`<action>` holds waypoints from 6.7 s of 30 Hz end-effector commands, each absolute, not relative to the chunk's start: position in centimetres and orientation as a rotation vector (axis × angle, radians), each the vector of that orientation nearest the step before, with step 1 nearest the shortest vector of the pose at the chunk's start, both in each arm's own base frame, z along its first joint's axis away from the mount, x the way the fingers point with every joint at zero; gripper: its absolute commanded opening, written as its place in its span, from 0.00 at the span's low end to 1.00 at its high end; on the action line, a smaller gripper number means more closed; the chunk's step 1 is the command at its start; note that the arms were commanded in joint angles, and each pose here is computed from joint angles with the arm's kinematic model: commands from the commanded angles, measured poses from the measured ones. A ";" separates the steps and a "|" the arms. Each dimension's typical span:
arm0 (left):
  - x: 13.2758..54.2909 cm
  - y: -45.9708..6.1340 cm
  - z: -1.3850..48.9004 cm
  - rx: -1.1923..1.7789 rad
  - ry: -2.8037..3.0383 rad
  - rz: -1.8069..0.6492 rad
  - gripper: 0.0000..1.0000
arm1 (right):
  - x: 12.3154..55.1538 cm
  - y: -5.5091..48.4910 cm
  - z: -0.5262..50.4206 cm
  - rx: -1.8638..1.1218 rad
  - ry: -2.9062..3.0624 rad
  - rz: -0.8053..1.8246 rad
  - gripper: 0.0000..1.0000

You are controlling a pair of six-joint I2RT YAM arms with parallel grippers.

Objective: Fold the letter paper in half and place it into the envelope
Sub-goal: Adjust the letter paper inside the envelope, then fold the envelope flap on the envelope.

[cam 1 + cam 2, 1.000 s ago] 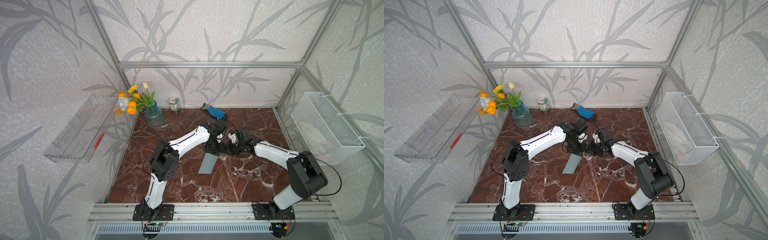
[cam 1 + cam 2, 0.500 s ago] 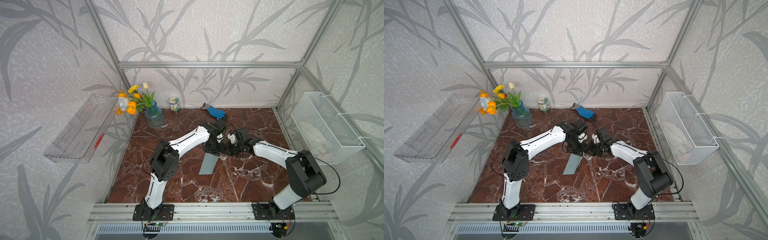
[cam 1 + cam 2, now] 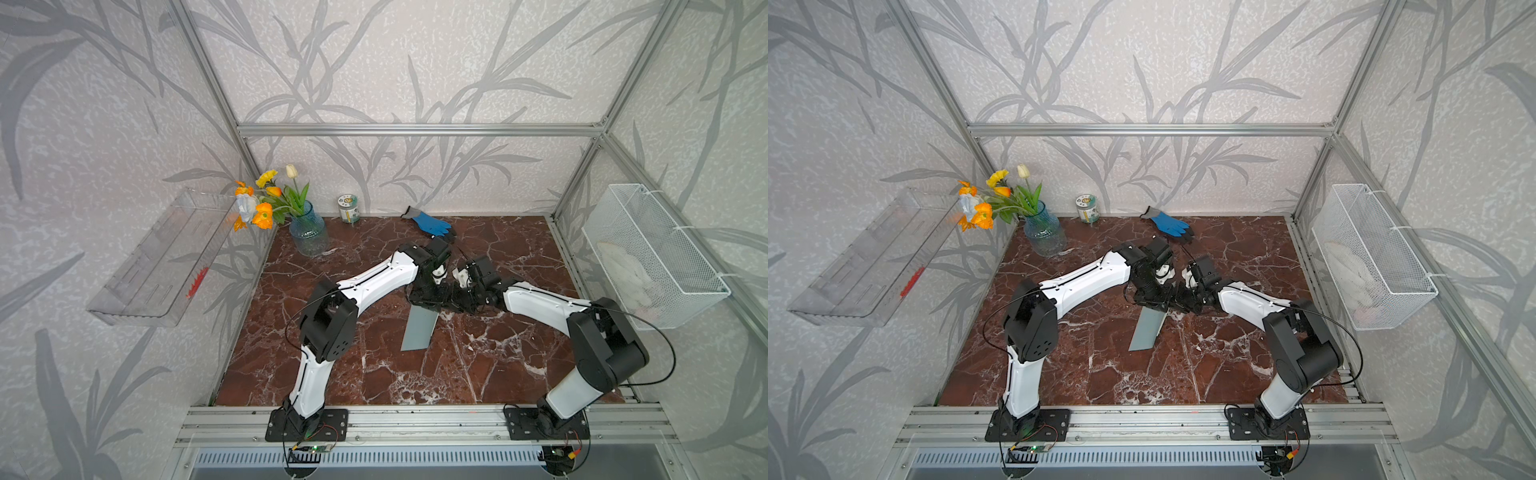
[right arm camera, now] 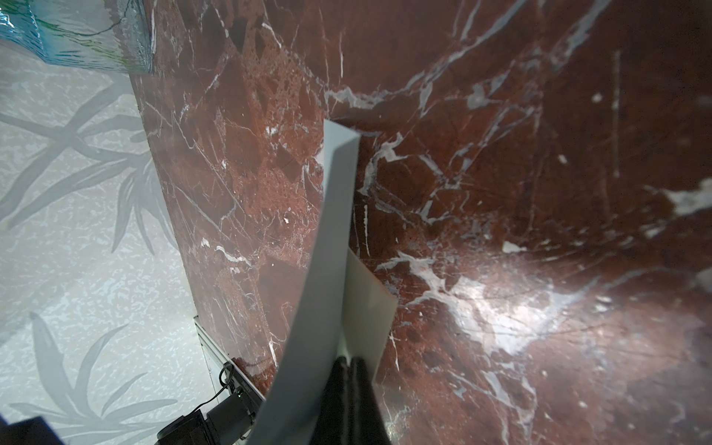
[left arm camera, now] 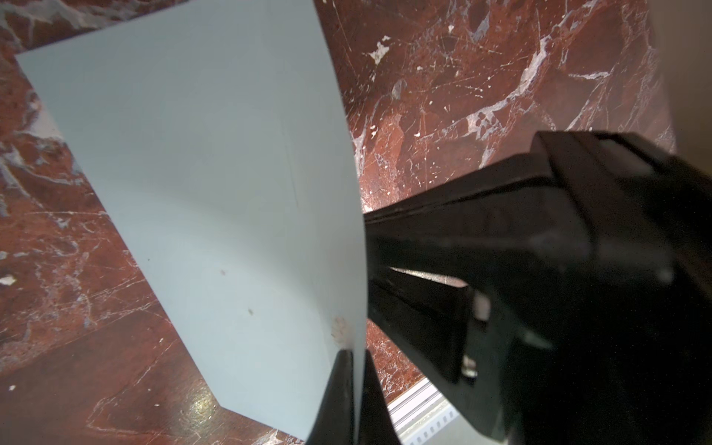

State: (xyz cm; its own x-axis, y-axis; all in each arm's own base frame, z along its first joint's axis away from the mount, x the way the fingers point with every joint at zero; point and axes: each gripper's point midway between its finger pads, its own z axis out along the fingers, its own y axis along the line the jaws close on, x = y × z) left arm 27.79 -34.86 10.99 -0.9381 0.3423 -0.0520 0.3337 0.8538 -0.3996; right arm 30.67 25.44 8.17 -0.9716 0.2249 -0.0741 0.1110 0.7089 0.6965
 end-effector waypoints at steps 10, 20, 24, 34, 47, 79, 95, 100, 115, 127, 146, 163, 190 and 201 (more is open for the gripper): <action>28.7 -33.0 13.1 -0.477 -3.016 0.729 0.00 | 31.4 24.1 14.4 0.186 2.507 1.280 0.00; 29.4 -32.4 13.6 -0.269 -2.988 0.941 0.00 | 31.9 25.7 10.8 0.292 2.383 1.528 0.00; 29.1 -32.4 13.5 -0.259 -2.964 0.964 0.00 | 32.3 26.1 10.9 0.300 2.338 1.580 0.00; 29.0 -32.6 14.0 -0.243 -2.945 1.027 0.00 | 32.8 26.6 11.3 0.271 2.298 1.624 0.00; 29.4 -33.1 14.8 -0.117 -2.878 1.243 0.00 | 33.4 27.5 10.3 0.290 2.238 1.695 0.00; 30.1 -33.2 15.6 -0.046 -2.835 1.391 0.00 | 31.5 29.3 15.4 0.125 2.101 1.916 0.00; 30.2 -32.9 16.4 -0.056 -2.864 1.417 0.00 | 28.5 31.4 10.7 0.094 2.247 1.937 0.00; 30.3 -32.6 16.7 -0.057 -2.881 1.424 0.00 | 28.1 31.7 10.2 0.083 2.275 1.932 0.00; 30.0 -32.0 16.7 -0.070 -2.901 1.414 0.00 | 27.4 33.6 11.2 0.063 2.243 1.984 0.00; 30.1 -32.7 19.6 -0.118 -2.852 1.503 0.00 | 31.3 24.2 22.0 -0.139 2.280 1.508 0.52; 26.2 -28.6 9.6 -0.157 -2.914 0.983 0.00 | 32.5 17.9 23.5 -0.016 2.263 1.378 0.52; 25.2 -26.7 5.7 -0.415 -2.946 0.372 0.00 | 25.0 23.7 9.4 -0.119 2.665 1.286 0.00; 22.0 -32.5 1.9 -0.512 -2.872 0.408 0.12 | 22.5 25.7 -0.8 0.013 2.932 1.223 0.00; 20.9 -32.3 0.2 -0.486 -2.841 0.425 0.94 | 23.2 26.2 -0.1 0.022 2.916 1.237 0.00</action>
State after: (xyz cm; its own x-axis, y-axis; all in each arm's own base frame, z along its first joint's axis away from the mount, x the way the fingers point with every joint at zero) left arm 21.37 -32.27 2.72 -0.9247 0.3431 0.1647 0.2760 0.9026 -0.3303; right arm 23.16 26.71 1.47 -0.9997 -0.0211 0.0111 -0.0051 0.6413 0.7673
